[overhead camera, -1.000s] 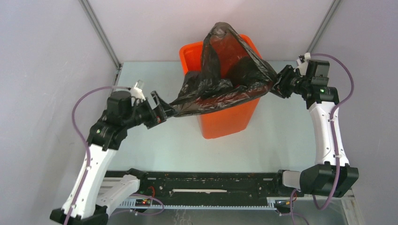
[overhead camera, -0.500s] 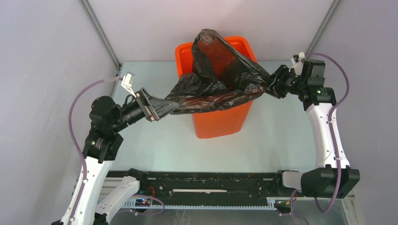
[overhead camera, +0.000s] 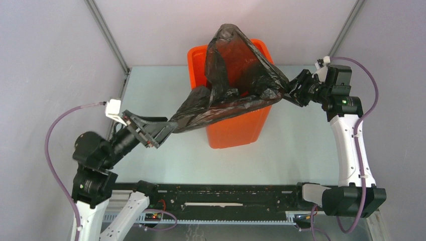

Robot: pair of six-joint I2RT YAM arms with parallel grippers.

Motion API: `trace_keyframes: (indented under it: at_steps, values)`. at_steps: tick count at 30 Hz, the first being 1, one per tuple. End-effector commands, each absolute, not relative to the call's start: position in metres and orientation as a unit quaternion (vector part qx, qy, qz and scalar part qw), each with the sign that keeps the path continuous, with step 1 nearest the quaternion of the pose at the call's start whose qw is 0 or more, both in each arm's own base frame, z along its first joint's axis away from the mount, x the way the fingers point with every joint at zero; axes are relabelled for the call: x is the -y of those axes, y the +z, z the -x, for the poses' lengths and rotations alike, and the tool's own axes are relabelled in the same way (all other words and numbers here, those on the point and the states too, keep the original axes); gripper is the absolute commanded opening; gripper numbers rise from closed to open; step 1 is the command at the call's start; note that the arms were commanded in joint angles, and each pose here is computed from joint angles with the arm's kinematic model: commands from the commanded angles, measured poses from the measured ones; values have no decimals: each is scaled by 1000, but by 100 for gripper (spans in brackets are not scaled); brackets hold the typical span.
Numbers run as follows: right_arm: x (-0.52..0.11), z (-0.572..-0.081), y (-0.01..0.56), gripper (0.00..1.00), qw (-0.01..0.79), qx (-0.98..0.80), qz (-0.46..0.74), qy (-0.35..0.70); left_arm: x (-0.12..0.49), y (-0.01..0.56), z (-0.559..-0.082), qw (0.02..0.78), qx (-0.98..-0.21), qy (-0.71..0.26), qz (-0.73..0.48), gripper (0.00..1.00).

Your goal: Put the trash bags into the trash bin

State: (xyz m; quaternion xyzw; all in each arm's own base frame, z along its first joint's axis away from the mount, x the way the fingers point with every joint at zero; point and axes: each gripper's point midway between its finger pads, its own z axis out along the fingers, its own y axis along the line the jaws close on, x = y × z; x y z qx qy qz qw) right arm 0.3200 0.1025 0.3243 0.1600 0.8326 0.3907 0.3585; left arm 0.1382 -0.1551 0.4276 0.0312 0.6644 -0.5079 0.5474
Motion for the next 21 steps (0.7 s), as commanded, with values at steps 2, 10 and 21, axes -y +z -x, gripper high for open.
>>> trace_keyframes:
  at_steps: [2, 10, 21]
  values:
    - [-101, -317, 333, 55, 378, -827, -144, 389, 194, 471, -118, 470, -575, -658, -125, 100]
    - [-99, -315, 337, 57, 385, -824, -146, 389, 148, 458, -161, 557, -697, -450, -31, 100]
    - [-81, -297, 355, 82, 404, -842, -143, 327, 183, 515, -175, 566, -686, -436, -136, 95]
